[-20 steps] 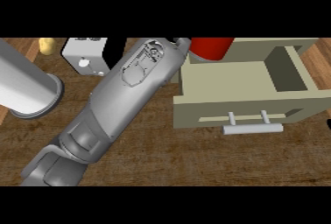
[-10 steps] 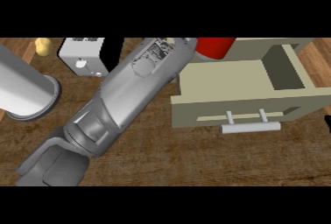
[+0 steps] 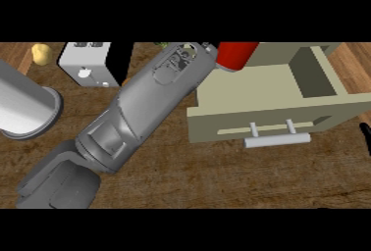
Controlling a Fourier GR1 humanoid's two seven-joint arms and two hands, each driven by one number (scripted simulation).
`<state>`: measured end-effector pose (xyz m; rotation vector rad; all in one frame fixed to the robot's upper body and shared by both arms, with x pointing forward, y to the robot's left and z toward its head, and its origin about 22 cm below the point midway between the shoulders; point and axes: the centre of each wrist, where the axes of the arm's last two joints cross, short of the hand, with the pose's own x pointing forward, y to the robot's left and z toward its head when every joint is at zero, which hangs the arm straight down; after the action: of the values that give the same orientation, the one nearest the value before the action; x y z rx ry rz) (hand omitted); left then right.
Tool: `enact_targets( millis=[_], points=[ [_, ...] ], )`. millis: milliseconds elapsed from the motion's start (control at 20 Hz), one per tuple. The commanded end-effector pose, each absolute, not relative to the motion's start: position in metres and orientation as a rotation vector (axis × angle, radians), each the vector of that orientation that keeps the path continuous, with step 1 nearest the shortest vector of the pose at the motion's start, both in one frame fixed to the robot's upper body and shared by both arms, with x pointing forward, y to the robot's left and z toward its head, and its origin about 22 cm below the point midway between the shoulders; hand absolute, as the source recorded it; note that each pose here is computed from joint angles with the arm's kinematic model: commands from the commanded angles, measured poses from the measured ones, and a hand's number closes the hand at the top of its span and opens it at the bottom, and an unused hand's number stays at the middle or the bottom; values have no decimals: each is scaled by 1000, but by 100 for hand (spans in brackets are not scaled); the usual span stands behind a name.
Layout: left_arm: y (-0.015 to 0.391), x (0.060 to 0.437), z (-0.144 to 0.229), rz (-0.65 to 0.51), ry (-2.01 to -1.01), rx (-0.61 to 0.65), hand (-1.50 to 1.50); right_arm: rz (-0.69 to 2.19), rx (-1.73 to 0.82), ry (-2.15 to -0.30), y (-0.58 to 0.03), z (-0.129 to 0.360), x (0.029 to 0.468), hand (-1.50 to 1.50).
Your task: Pick up the can, place it into the drawer and close the drawer
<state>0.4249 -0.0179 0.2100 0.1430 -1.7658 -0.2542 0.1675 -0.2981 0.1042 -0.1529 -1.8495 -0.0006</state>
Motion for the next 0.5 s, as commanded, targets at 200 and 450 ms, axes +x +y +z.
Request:
enact_targets(
  millis=[200, 450],
  points=[
    [-14, 428, 192, -279, -1787, 234, 150, 33, -142, -1875, -293, 113, 183, -150],
    [-8, 430, 175, -301, -1782, 262, 150, 32, -117, -1870, -295, 104, 180, -150]
  ],
)
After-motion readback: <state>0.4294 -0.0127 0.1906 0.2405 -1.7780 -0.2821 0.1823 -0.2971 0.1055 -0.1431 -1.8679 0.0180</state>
